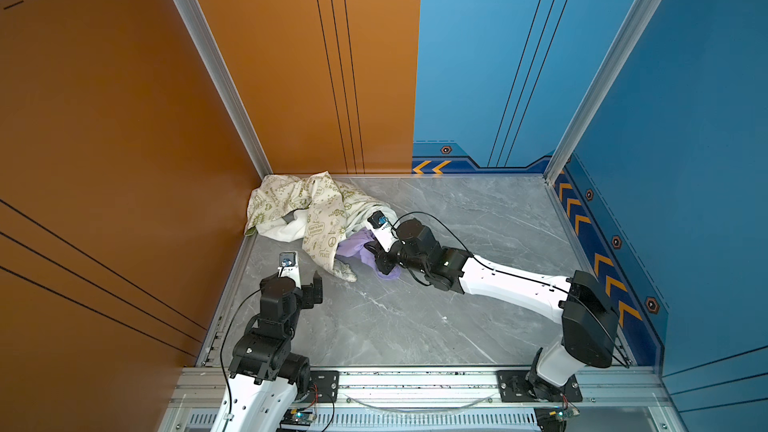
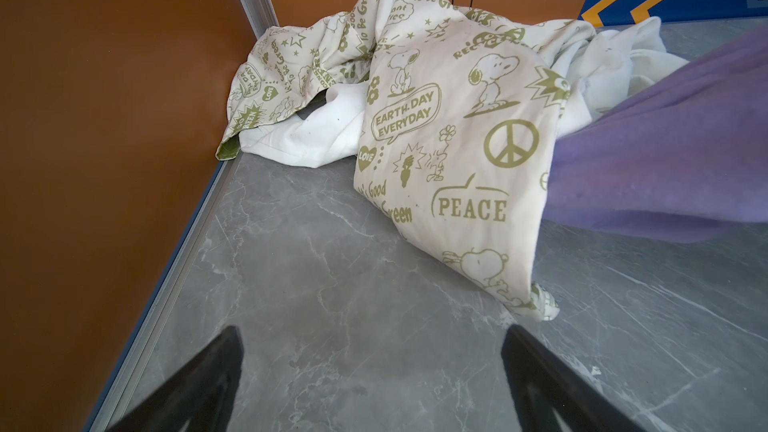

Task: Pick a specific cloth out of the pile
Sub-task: 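Lift the lavender cloth with the right gripper and pull it away from the pile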

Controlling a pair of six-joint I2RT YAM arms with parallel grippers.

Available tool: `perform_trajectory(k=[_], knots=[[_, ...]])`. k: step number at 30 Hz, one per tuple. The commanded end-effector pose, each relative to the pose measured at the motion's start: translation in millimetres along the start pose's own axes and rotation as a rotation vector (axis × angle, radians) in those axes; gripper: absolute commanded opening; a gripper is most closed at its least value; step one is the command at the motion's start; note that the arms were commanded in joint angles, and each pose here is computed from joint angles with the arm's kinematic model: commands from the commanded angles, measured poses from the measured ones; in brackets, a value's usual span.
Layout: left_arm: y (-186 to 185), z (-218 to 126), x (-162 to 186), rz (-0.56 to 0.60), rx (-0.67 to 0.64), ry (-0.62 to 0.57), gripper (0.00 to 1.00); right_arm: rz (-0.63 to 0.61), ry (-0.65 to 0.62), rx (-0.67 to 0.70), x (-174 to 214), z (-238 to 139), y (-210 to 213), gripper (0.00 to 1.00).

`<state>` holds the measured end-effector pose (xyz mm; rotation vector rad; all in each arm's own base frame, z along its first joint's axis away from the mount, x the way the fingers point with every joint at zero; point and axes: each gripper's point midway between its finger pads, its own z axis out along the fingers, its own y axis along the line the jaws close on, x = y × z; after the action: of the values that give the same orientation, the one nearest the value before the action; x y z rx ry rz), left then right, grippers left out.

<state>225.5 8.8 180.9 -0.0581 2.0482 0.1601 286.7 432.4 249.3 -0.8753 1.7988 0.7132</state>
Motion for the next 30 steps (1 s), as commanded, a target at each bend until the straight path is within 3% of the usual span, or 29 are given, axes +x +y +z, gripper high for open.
perform_trajectory(k=[1,17,30], knots=[[1,1,-1,0.007,-0.012,-0.016,0.98,0.045,-0.218,-0.031,-72,-29,5,0.0],[1,-1,-2,0.004,-0.009,-0.025,0.98,0.129,-0.453,-0.053,-143,-85,-1,0.0],[1,-1,-2,0.004,-0.008,-0.029,0.98,0.117,-0.642,-0.04,-205,-148,-9,0.0]])
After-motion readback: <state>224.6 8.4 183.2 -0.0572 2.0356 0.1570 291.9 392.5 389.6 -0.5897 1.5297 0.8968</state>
